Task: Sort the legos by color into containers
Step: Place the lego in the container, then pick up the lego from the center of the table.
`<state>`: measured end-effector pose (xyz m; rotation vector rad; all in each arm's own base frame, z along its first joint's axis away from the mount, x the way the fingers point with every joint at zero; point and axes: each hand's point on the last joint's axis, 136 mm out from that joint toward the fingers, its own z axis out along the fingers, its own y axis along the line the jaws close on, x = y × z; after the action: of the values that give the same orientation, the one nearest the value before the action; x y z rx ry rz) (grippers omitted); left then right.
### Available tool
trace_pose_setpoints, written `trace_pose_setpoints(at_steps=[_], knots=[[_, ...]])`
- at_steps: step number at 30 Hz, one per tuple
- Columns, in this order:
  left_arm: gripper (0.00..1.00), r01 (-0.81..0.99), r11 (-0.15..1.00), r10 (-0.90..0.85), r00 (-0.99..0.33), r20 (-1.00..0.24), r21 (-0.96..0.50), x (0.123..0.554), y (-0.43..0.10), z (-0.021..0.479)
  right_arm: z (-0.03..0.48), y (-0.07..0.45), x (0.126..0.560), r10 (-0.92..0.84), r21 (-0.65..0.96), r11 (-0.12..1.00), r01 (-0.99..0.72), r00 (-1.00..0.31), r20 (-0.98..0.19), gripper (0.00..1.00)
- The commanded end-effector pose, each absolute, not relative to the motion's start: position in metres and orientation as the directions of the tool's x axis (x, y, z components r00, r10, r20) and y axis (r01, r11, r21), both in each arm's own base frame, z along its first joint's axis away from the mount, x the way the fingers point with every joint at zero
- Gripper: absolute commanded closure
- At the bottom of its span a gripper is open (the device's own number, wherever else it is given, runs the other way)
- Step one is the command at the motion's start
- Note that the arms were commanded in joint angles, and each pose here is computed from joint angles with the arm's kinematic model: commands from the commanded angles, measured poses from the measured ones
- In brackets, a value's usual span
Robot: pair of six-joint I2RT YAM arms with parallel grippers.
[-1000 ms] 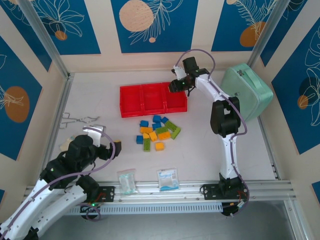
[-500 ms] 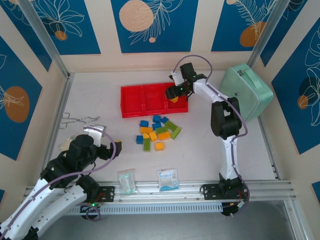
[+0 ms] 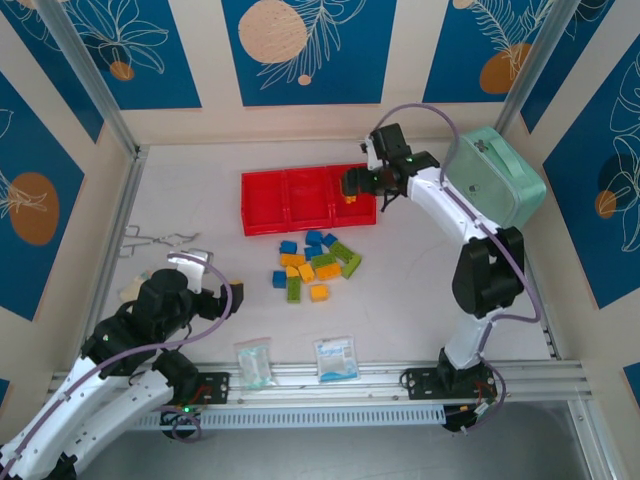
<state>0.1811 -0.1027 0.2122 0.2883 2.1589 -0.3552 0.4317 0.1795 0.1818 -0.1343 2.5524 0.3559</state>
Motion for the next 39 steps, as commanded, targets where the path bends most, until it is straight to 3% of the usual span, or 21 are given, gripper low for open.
trace_pose_setpoints(at_steps=[1,8,16,29,39], knots=[[0.01,0.360,0.921,0.082,-0.551,-0.831,-0.148,0.180,-0.107,0.220,0.149,0.166,0.385,0.199,0.279,0.957,0.085,-0.889,-0.411,0.17],[0.01,0.374,0.914,0.083,-0.550,-0.831,-0.155,0.179,-0.110,0.220,0.090,0.169,0.330,0.435,0.234,0.898,0.373,-0.834,-0.340,0.21],[0.01,0.381,0.910,0.083,-0.548,-0.832,-0.160,0.178,-0.111,0.220,0.062,0.190,0.315,0.461,0.131,0.886,0.445,-0.812,-0.358,0.23],[0.01,0.378,0.913,0.085,-0.546,-0.833,-0.155,0.179,-0.110,0.220,0.033,0.194,0.303,0.407,0.061,0.908,0.415,-0.837,-0.365,0.43],[0.01,0.373,0.916,0.090,-0.553,-0.829,-0.150,0.180,-0.110,0.218,0.028,0.190,0.298,0.360,0.057,0.929,0.365,-0.858,-0.365,0.53]])
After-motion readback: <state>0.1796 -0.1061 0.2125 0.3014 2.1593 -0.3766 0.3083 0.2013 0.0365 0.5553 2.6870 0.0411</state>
